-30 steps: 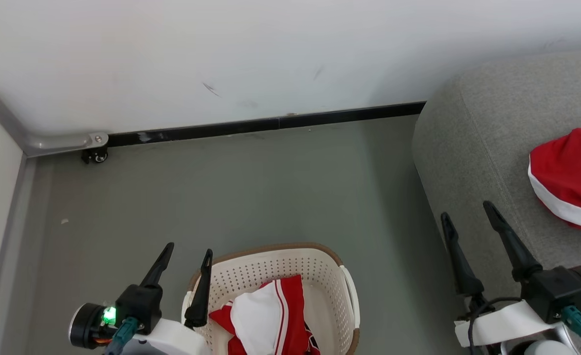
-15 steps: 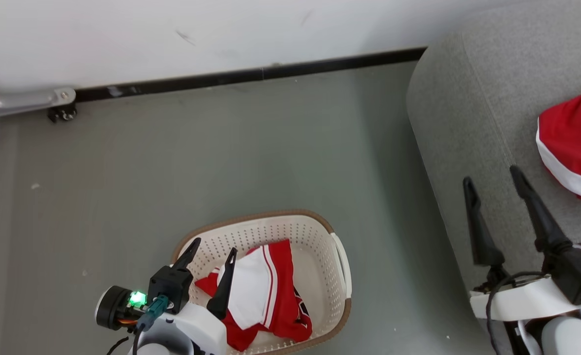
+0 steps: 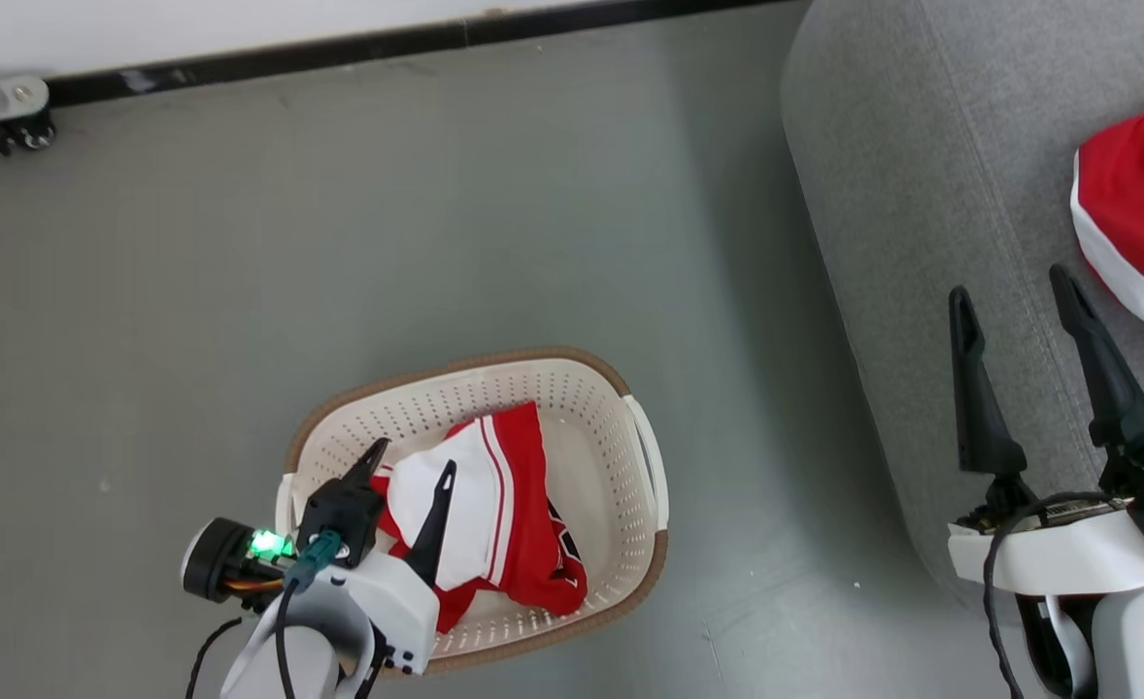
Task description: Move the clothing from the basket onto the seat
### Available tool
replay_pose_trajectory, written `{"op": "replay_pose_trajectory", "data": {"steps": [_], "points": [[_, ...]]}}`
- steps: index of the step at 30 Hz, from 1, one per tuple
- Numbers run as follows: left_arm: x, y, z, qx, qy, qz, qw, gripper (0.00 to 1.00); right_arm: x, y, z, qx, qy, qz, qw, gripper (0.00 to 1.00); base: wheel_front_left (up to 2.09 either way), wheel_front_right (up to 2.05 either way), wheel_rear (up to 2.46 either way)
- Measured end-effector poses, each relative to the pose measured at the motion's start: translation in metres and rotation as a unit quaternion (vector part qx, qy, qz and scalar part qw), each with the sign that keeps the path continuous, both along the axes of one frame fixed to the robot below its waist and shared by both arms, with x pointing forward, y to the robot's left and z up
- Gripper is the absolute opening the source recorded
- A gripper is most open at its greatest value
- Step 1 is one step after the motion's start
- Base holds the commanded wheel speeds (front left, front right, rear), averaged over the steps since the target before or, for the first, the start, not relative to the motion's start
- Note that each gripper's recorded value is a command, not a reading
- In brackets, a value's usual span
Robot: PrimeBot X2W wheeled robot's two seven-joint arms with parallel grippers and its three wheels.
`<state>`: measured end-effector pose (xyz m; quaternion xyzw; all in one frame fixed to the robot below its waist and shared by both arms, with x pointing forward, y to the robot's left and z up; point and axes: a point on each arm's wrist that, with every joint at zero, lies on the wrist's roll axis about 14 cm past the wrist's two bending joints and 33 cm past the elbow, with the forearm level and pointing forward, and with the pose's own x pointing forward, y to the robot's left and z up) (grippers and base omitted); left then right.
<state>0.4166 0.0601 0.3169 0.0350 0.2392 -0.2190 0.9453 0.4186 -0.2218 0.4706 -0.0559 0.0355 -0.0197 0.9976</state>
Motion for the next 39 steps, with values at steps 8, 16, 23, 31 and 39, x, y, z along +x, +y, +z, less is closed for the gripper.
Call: {"op": "replay_pose_trajectory", "data": {"steps": [8,16,23,31,39], "points": [[0.007,-0.011,-0.029,0.003,0.032,-0.019,0.999,1.00,0.013,-0.007,-0.011,-0.008,0.008,-0.007,1.000,1.00,0.00,0.00,0.00],[0.010,-0.013,-0.060,0.016,0.065,-0.030,0.997,1.00,0.028,-0.011,-0.018,-0.016,0.005,-0.009,1.000,1.00,0.00,0.00,0.00],[0.012,-0.017,-0.085,0.032,0.085,-0.051,0.995,1.00,0.040,-0.014,-0.026,-0.021,0.007,-0.010,1.000,1.00,0.00,0.00,0.00],[0.013,-0.022,-0.108,0.042,0.108,-0.072,0.991,1.00,0.049,-0.017,-0.036,-0.019,0.009,-0.012,1.000,1.00,0.00,0.00,0.00],[0.016,-0.022,-0.133,0.057,0.130,-0.084,0.986,1.00,0.059,-0.023,-0.045,-0.023,0.010,-0.016,1.000,1.00,0.00,0.00,0.00]]}}
